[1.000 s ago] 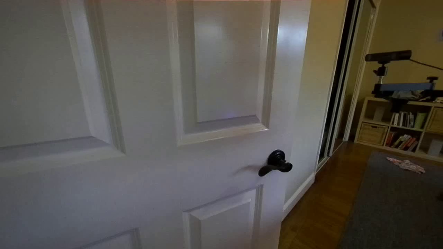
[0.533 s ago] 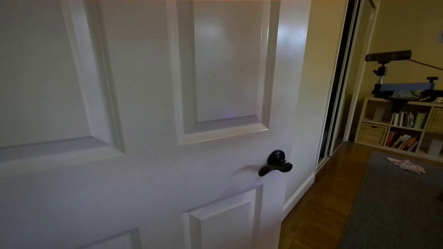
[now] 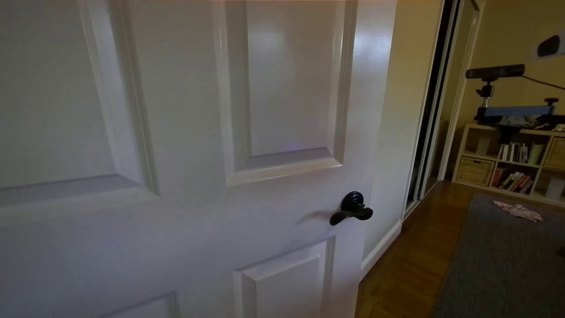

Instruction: Close the door shut

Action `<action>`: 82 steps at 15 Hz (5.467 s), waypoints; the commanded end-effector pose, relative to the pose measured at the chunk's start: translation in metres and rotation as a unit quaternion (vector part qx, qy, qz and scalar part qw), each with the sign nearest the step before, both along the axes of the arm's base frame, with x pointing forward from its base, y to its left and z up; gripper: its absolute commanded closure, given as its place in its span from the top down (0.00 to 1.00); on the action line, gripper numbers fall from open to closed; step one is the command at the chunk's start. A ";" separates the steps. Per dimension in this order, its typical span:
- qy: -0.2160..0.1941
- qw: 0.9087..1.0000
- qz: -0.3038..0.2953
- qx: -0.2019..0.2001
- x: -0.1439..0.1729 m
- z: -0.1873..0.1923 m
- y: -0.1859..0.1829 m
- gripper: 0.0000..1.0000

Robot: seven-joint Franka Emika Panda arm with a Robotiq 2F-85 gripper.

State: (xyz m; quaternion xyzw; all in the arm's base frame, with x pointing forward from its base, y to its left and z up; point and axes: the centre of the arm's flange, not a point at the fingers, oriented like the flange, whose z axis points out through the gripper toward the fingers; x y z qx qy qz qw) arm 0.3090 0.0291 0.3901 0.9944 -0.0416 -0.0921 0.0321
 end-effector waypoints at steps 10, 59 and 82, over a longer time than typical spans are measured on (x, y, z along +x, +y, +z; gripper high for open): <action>-0.029 0.974 -0.221 -0.032 0.104 -0.033 0.021 1.00; -0.256 0.758 -0.592 0.102 0.258 -0.134 0.049 0.13; -0.308 0.799 -0.506 0.102 0.445 -0.117 0.022 0.12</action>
